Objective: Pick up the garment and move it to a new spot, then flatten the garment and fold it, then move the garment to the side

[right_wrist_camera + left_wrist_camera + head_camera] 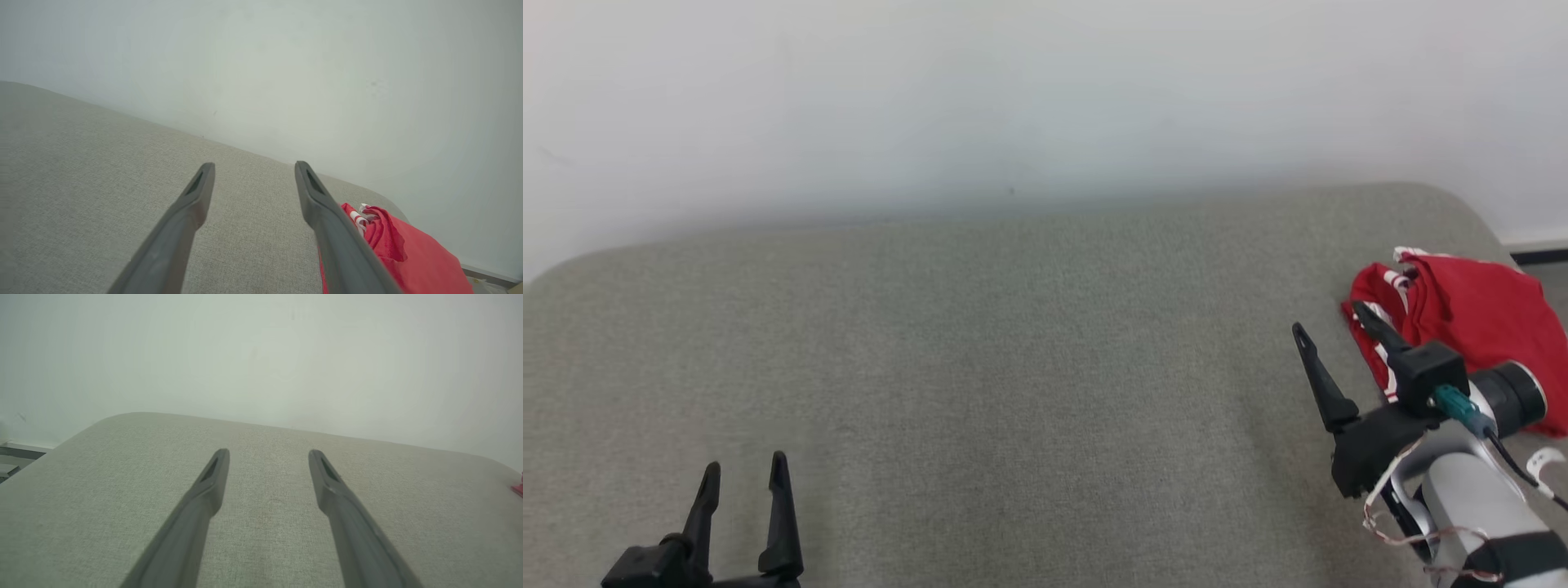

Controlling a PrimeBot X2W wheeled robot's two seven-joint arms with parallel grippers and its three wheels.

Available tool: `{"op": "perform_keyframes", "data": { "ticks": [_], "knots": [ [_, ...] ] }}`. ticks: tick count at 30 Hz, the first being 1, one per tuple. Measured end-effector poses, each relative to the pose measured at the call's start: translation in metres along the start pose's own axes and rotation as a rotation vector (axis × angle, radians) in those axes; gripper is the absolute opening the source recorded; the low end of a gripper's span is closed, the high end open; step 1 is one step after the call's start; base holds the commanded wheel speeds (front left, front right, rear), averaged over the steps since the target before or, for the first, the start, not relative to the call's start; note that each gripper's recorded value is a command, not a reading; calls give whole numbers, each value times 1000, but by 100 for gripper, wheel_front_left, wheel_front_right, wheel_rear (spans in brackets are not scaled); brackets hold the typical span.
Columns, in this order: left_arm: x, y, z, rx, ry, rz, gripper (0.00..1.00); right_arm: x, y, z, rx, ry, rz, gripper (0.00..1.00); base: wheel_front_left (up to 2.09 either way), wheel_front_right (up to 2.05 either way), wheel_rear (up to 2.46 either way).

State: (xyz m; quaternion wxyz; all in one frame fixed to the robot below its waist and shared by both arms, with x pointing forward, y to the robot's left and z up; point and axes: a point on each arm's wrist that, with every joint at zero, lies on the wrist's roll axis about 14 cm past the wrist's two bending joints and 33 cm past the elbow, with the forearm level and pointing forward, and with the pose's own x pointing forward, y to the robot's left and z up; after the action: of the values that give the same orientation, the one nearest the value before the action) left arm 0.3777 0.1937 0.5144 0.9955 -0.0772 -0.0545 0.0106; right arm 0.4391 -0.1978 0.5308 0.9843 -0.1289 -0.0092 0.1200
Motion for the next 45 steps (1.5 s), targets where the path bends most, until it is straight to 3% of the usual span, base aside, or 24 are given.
{"op": "perform_keyframes", "data": {
  "ticks": [6,19,45],
  "knots": [
    [-11,10,8,10,-18,20,100,-22,4,8,76,-58,-40,100,0,0,0],
    [-16,3,7,23,-15,-8,100,-68,14,-10,220,-67,-144,100,0,0,0],
    [-24,1,-2,38,14,-10,100,-75,22,-9,230,-71,-156,100,0,0,0]
  ]
}}
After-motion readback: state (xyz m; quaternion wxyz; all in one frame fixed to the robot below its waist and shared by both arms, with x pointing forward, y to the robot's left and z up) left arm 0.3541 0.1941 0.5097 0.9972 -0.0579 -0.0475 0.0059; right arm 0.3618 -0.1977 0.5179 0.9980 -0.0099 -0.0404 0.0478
